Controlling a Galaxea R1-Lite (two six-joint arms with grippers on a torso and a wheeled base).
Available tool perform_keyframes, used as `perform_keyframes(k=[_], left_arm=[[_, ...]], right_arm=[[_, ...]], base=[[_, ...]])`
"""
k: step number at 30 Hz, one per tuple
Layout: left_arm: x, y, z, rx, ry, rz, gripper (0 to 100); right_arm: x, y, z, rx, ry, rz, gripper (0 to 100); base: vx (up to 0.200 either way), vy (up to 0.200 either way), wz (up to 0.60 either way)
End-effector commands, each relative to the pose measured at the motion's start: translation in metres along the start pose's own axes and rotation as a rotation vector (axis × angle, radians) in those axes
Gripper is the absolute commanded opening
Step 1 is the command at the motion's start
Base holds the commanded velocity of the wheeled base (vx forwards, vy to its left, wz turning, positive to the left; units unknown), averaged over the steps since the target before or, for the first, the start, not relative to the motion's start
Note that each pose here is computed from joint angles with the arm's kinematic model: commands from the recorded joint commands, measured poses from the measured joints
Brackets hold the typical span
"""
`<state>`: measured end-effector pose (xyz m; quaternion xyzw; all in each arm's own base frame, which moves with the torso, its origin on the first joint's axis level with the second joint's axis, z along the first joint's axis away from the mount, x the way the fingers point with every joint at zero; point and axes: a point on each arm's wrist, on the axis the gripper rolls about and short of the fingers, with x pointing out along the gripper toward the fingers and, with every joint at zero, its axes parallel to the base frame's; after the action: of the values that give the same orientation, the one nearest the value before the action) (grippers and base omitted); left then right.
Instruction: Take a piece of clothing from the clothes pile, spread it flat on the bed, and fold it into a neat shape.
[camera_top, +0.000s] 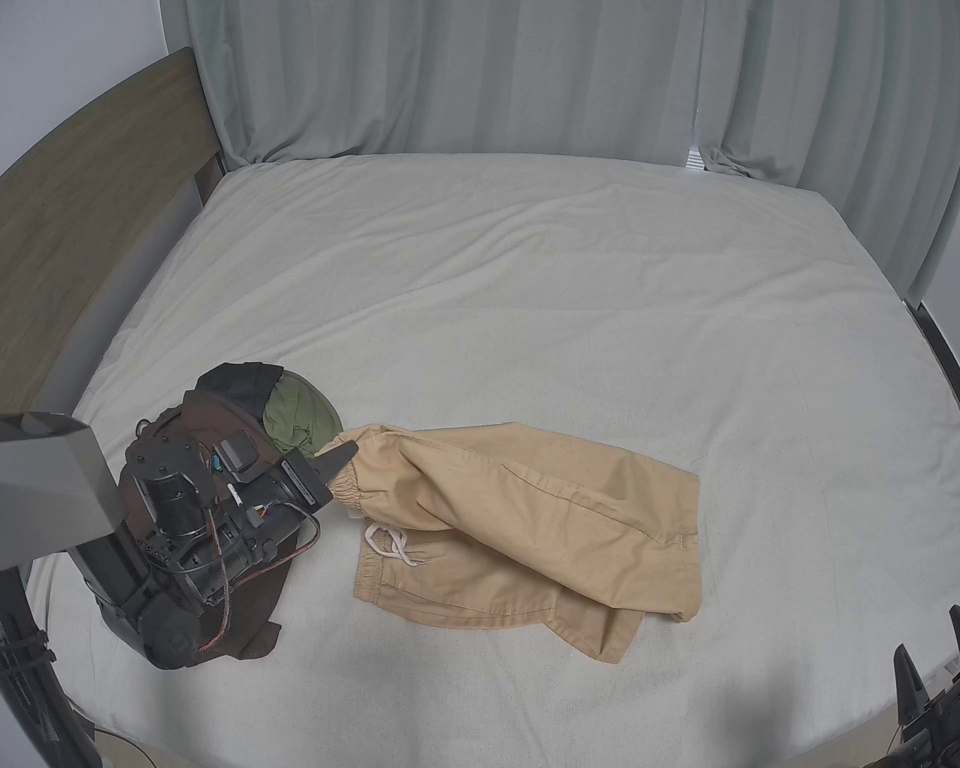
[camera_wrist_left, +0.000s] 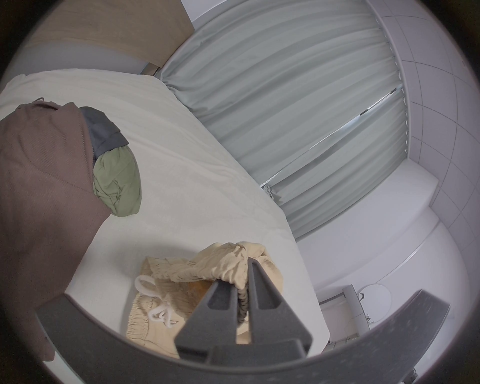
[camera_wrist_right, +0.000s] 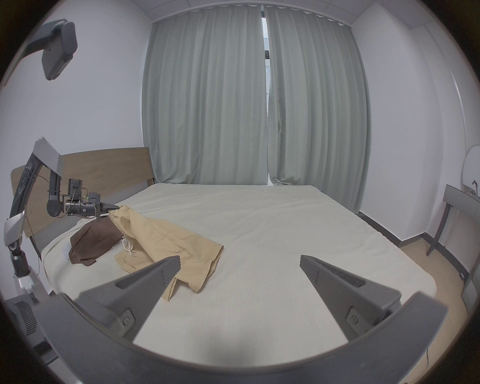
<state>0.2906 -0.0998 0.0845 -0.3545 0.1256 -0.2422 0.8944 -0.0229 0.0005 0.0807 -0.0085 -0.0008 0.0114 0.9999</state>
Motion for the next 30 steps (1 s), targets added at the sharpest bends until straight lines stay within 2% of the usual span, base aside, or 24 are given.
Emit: perform_keyframes(k=[1, 16, 18, 19, 20, 23, 25, 30], left_arm=[[0.001, 0.006, -0.003, -0.005, 0.010, 0.019, 0], [0.003, 0.003, 0.001, 0.001, -0.006, 0.006, 0], [0.003, 0.003, 0.001, 0.001, -0.008, 0.007, 0], [0.003, 0.003, 0.001, 0.001, -0.008, 0.007, 0], [0.003, 0.003, 0.001, -0.001, -0.008, 0.005, 0], [0.003, 0.003, 0.001, 0.000, -0.008, 0.002, 0], [0.003, 0.003, 0.001, -0.001, -0.006, 0.003, 0], [0.003, 0.003, 0.001, 0.000, -0.008, 0.002, 0]], right_arm=[[0.000, 0.000, -0.005, -0.011, 0.001, 0.006, 100], [0.000, 0.000, -0.005, -0.012, -0.002, 0.011, 100], [-0.001, 0.000, -0.001, -0.017, -0.025, 0.012, 100], [-0.006, 0.000, 0.019, -0.023, -0.111, 0.008, 100], [-0.010, 0.000, 0.029, -0.026, -0.146, 0.005, 100], [-0.012, 0.000, 0.049, -0.026, -0.166, 0.008, 100], [-0.006, -0.001, 0.056, -0.005, -0.123, 0.039, 100], [0.004, 0.000, 0.061, 0.197, -0.041, 0.181, 100]], base=[[0.000, 0.000, 0.00], [0.000, 0.000, 0.00], [0.000, 0.000, 0.00], [0.000, 0.000, 0.00], [0.000, 0.000, 0.00], [0.000, 0.000, 0.00], [0.000, 0.000, 0.00], [0.000, 0.000, 0.00]])
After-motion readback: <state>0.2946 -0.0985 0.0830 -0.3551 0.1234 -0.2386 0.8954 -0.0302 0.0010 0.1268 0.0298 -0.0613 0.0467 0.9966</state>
